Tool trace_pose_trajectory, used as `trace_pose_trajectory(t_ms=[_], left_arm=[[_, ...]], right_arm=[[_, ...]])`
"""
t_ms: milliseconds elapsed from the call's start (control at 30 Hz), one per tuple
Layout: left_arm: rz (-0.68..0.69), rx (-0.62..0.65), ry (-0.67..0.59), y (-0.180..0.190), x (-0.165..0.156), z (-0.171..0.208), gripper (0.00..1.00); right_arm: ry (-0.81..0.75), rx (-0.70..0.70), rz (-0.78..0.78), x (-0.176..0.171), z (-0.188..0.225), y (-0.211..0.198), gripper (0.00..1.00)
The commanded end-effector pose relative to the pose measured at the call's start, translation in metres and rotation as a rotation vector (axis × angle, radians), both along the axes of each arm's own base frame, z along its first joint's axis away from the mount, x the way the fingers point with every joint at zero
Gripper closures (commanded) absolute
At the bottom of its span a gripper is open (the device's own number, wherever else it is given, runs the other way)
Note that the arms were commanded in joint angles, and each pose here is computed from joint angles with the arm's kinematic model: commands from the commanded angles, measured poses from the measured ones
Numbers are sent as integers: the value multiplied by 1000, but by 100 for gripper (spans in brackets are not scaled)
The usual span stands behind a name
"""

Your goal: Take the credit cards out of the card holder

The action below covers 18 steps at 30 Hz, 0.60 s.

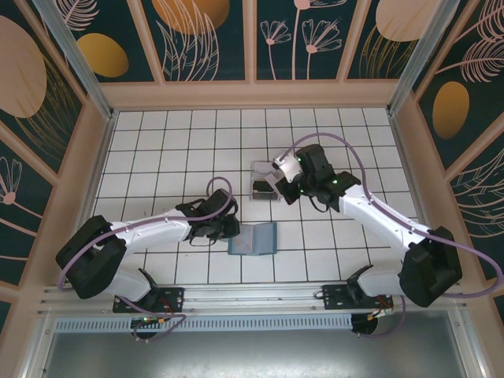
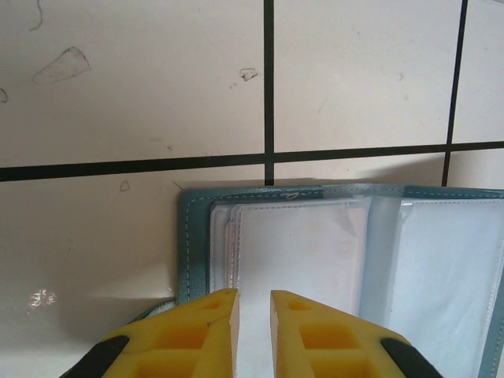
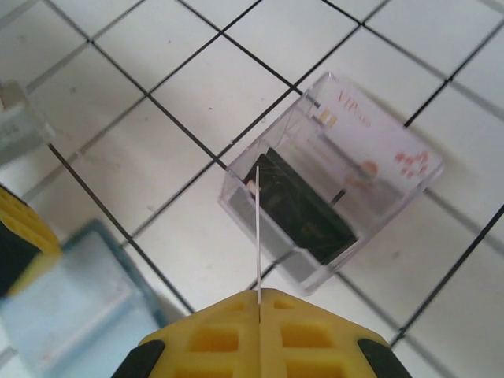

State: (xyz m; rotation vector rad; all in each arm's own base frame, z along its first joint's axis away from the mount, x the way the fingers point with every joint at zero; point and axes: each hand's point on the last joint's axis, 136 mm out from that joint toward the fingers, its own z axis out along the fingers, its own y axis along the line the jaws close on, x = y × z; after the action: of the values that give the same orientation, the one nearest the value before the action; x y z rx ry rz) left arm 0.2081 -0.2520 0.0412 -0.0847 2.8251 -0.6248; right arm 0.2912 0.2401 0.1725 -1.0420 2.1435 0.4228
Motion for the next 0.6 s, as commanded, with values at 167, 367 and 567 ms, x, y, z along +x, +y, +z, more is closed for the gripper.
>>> trace_pose_trajectory(t_ms=[167, 367, 567], left_arm=[[-44, 33, -21, -1, 3, 5, 81], [-56, 28, -23, -4, 4, 7, 81], [-54, 26, -23, -5, 4, 8, 81]], right_arm=[[-215, -324, 399, 17, 5, 0, 100], [-170, -428, 505, 30, 3, -2, 100], [-128, -433, 562, 47, 4, 11, 100]])
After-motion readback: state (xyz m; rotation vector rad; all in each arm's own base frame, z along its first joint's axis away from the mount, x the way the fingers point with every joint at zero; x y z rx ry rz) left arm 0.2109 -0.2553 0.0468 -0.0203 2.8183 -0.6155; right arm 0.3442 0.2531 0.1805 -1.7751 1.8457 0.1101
